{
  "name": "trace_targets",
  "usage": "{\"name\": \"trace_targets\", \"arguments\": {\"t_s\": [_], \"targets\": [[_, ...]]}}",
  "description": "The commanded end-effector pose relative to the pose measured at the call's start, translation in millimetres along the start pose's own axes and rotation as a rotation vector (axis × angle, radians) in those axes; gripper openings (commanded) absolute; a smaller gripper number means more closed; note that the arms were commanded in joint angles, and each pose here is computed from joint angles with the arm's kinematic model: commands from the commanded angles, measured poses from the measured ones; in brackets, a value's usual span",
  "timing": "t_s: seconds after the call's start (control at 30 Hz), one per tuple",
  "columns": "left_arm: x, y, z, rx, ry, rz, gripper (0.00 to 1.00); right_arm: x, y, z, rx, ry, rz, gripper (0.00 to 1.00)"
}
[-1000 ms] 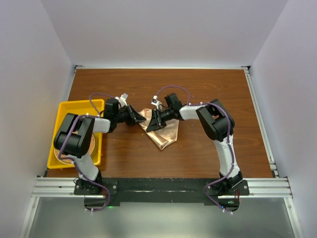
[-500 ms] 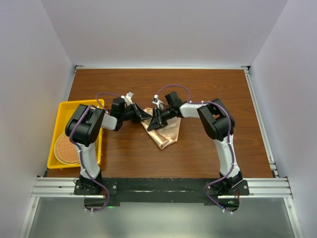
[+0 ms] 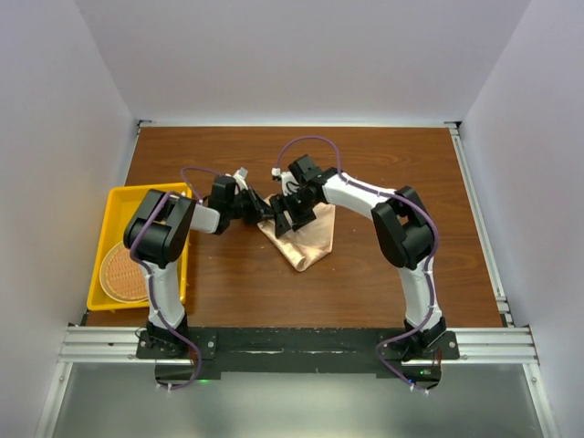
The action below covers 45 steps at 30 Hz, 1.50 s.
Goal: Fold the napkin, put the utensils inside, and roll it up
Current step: Roll the napkin with the utensil
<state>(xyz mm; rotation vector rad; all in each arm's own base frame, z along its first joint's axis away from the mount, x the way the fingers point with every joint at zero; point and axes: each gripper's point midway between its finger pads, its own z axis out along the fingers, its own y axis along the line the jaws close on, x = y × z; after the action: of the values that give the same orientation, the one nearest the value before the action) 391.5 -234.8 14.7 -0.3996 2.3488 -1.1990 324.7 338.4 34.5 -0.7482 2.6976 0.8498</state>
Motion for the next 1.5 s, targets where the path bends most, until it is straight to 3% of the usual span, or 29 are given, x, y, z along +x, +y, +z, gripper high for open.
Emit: {"name": "trace_targets", "arguments": {"t_s": [0.0,0.23,0.4,0.77,0.97,1.1,1.47], "targets": [[22.8,75.1,-0.1,-0.262,0.036,-0.014,0.0,7.3,-20.1,-27.1,0.332,0.039,-0.193,0.74],[24.7,74.4,0.8,-0.256,0.049,-0.021,0.0,-23.2,18.0,-50.6,0.558,-0.103,-0.392,0.8],[25.2,74.5,1.3,-0.257,0.054,-0.025,0.0,-28.0,31.4,-34.9,0.577,-0.1,-0.438,0.79],[25.3,72.9,4.2,-0.254,0.08,-0.031,0.0,-18.2,32.2,4.6,0.518,-0.068,-0.401,0.54],[24.3,73.5,5.7,-0.253,0.078,-0.038,0.0,-10.4,28.7,6.6,0.536,-0.065,-0.391,0.57],[25.1,73.6,7.0,-0.25,0.086,-0.041,0.0,-19.4,36.4,-3.6,0.554,-0.096,-0.417,0.64],[24.5,72.4,8.5,-0.244,0.096,-0.04,0.0,-18.9,51.9,5.1,0.523,-0.07,-0.447,0.65]]}}
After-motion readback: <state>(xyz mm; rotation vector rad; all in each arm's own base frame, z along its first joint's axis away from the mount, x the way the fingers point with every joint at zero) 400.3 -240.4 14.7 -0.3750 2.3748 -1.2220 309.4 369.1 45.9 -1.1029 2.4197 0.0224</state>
